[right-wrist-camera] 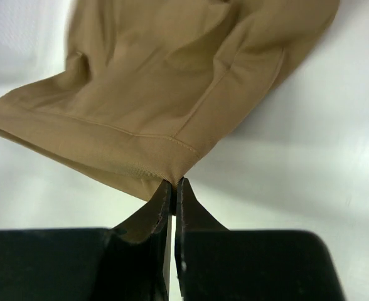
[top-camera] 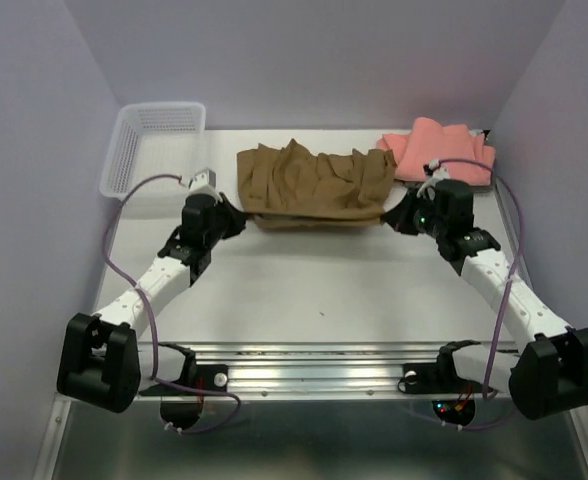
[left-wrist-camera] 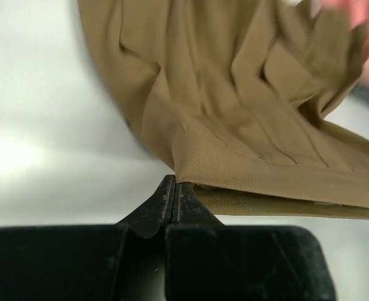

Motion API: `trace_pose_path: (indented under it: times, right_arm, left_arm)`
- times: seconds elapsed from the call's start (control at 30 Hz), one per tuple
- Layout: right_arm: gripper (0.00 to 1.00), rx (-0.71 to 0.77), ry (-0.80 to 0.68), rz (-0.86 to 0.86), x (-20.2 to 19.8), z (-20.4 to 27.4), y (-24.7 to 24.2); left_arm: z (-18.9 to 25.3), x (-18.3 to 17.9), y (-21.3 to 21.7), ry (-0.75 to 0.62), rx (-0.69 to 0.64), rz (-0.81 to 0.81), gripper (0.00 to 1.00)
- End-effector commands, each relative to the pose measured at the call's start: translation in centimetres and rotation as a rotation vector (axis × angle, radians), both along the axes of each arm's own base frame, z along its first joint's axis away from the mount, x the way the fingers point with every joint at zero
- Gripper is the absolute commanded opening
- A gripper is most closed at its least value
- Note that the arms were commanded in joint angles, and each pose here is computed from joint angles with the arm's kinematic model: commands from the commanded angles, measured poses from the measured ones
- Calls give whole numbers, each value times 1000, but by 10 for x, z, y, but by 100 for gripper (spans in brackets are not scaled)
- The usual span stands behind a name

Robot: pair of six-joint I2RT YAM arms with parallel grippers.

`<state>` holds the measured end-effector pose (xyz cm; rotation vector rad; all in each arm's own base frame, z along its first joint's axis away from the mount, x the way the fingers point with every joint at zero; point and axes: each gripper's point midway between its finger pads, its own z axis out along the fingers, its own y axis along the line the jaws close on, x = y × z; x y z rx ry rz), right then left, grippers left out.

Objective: Fold and stack the skirts
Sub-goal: Flatten the skirt out

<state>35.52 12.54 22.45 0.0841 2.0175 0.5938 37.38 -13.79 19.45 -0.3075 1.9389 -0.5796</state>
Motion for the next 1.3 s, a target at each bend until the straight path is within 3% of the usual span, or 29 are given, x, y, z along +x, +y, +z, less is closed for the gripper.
trace_pose_path:
  times: [0.0,0.07,0.27,0.5,0.67,0.73,0.83,0.87,0.97,1.0,1.07,1.27]
  right_arm:
    - [2,35,132,-119,-41,-43,-28]
    - [1,40,232,-155,-69,-78,-34]
    - [1,165,432,-173,-130,-123,-25]
    - [1,177,555,-271,-154,-148,-34]
    - [1,197,495,-258,-144,-136,-31]
    - [0,166,417,-250,-128,-121,-35]
    - [1,135,174,-291,-77,-44,-47]
    - [1,123,105,-326,-64,-20,-54]
    - [1,103,-101,-356,-37,59,-64]
    - [1,121,-234,-367,-32,111,-68]
    - [1,108,-349,-373,-36,158,-74]
    - [1,154,-649,-260,-87,287,-66]
  left_arm:
    - [-33,-22,37,-3,-39,143,0]
    - [-67,-52,33,66,-71,116,0]
    - [-108,-104,12,164,-172,67,0]
    - [-135,-128,0,270,-194,40,0]
    - [-131,-129,-8,269,-201,22,0]
    - [-112,-119,-11,221,-206,15,0]
    - [-56,-85,-14,77,-170,25,0]
    - [-6,-65,-19,-17,-183,26,0]
    - [56,-41,-16,-112,-119,55,0]
    - [112,-32,-13,-214,-147,80,0]
    - [180,-35,-7,-358,-152,81,0]
    - [304,-85,11,-651,-168,25,0]
